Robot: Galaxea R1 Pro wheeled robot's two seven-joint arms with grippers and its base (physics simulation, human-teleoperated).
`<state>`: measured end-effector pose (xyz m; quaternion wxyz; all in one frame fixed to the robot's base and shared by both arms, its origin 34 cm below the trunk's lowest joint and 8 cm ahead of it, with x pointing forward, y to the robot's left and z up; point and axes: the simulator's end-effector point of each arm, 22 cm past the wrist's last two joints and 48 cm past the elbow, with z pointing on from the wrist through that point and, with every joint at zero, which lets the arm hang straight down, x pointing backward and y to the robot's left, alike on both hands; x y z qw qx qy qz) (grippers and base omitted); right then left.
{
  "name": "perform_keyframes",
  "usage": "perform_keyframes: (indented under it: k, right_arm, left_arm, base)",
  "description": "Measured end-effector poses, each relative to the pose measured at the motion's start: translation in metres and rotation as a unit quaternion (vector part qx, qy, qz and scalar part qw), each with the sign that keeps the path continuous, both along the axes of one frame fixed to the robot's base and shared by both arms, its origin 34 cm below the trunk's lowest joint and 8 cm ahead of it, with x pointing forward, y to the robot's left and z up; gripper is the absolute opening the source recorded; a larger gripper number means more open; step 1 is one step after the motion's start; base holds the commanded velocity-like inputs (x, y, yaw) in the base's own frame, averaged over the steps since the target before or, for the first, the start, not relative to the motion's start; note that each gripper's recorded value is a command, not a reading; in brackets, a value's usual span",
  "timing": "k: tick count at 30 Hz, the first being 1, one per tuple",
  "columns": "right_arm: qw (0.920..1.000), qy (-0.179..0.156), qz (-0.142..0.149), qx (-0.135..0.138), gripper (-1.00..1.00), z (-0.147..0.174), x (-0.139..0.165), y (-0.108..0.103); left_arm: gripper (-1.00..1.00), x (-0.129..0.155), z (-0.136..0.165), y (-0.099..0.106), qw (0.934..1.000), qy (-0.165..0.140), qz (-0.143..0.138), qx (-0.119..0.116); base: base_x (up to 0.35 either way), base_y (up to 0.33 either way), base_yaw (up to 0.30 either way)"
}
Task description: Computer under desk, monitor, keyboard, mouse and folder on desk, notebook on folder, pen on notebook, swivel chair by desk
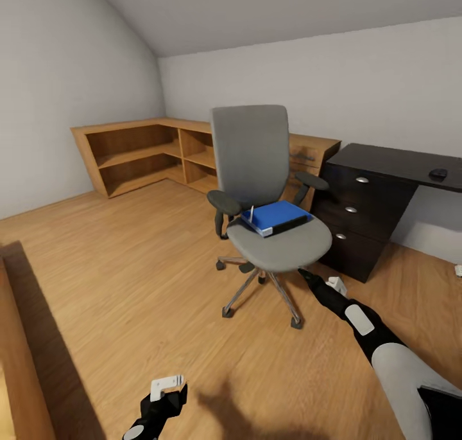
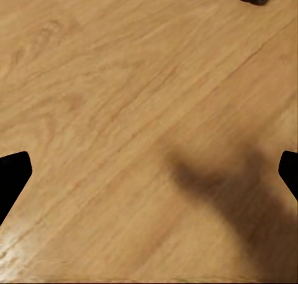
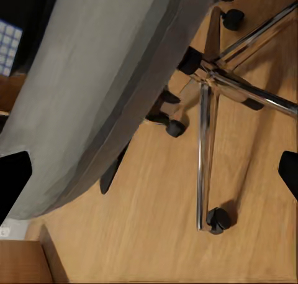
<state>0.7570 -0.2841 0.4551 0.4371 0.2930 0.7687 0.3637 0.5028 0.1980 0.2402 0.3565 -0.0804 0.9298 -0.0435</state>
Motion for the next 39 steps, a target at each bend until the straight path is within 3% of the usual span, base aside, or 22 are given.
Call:
perform_keyframes:
  k: [13,25,39]
  right_arm:
    - [1.0000,-0.001,0.001,0.002,1.00,0.0003,0.0003,0.0045]
    - [1.0000,-0.001,0.002,0.002,1.00,0.0003,0.0004,0.0059]
    - [1.0000,-0.004,-0.001,0.008,1.00,0.0036,0.0013,0.0048]
  left_arm:
    - [1.00,0.0000,0.0003,0.0000,1.0000,0.000,0.000,0.000]
    - [1.00,0.0000,0.0003,0.0000,1.0000,0.000,0.000,0.000]
    - [1.00,-0.0002,0.0005,-0.0012,1.0000,0.000,-0.001,-0.001]
  base:
    - [-0.077,0.000,0.024]
    - [0.000,0.000,0.209]
    - [0.217,-0.130,0.021]
